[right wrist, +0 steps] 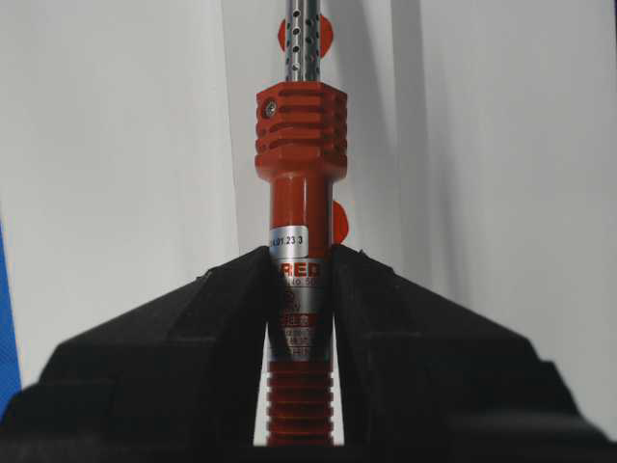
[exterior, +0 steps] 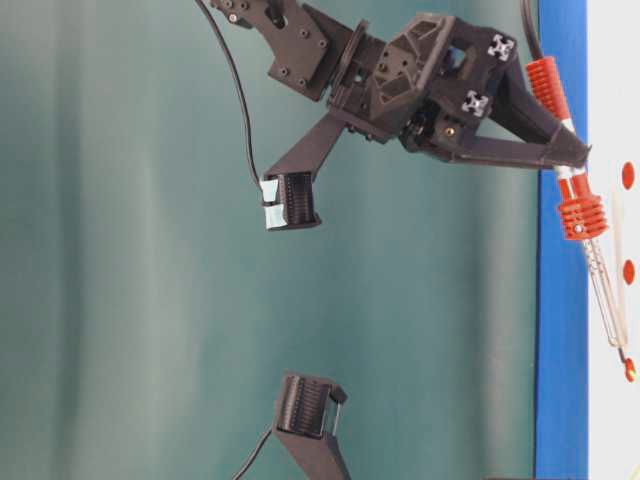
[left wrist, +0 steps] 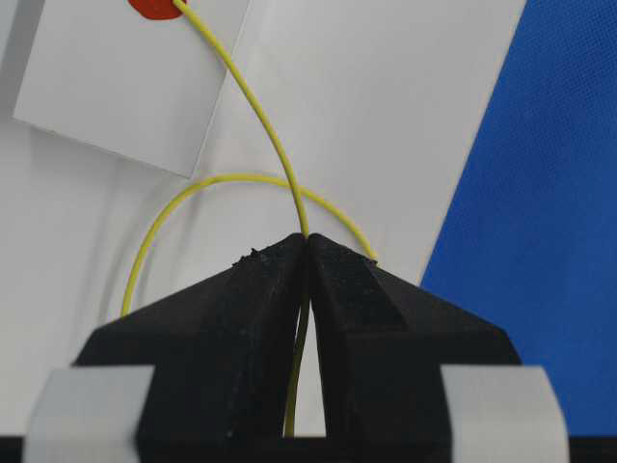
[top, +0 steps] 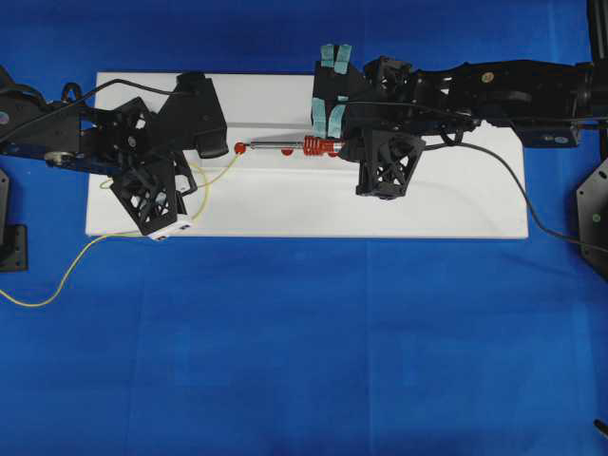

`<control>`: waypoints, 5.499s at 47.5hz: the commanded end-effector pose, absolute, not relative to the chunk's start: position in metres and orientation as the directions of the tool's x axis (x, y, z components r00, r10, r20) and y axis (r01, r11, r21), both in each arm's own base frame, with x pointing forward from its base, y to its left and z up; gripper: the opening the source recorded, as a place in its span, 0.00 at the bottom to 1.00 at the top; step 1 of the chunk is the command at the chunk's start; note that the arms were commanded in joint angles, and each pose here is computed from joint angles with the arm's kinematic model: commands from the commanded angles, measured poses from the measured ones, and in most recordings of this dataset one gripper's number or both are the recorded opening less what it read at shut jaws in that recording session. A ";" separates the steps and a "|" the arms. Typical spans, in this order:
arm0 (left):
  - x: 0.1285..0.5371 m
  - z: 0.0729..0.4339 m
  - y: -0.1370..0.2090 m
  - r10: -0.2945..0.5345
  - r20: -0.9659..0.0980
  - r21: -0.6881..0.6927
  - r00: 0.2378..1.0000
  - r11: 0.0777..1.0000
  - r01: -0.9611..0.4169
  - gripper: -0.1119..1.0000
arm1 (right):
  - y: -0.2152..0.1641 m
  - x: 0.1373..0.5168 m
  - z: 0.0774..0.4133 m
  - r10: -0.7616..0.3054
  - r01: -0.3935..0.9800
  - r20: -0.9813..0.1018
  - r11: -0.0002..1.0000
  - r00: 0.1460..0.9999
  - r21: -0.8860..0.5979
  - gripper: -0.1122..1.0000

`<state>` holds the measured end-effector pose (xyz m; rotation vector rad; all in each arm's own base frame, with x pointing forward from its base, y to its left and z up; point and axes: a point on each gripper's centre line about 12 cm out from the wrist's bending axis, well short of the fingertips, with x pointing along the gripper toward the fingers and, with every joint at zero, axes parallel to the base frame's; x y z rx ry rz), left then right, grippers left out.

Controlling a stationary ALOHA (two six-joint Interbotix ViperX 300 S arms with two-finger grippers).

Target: Touch the tip of the soldering iron to the tip of the solder at the mark.

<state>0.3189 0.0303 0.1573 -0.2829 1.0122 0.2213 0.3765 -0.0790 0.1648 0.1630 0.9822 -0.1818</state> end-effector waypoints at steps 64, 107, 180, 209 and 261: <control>0.321 0.165 0.035 0.060 -0.842 -0.138 0.536 0.937 -0.322 0.13 | -0.077 0.382 0.176 -0.081 0.211 -0.817 0.976 0.571 0.050 0.16; 0.298 0.211 0.029 0.058 -0.816 -0.148 0.575 0.941 -0.305 0.13 | -0.076 0.382 0.176 -0.081 0.210 -0.815 0.976 0.574 0.050 0.16; 0.336 0.231 0.031 0.060 -0.773 -0.222 0.632 0.907 -0.358 0.13 | -0.066 0.303 0.218 -0.125 0.219 -0.755 0.975 0.644 0.024 0.16; 0.391 0.184 0.040 0.061 -0.818 -0.205 0.571 0.898 -0.389 0.13 | -0.065 0.298 0.209 -0.124 0.219 -0.768 0.976 0.629 0.021 0.16; 0.384 0.176 0.039 0.056 -0.844 -0.193 0.533 0.896 -0.400 0.13 | -0.071 0.326 0.173 -0.109 0.224 -0.823 0.974 0.557 0.022 0.16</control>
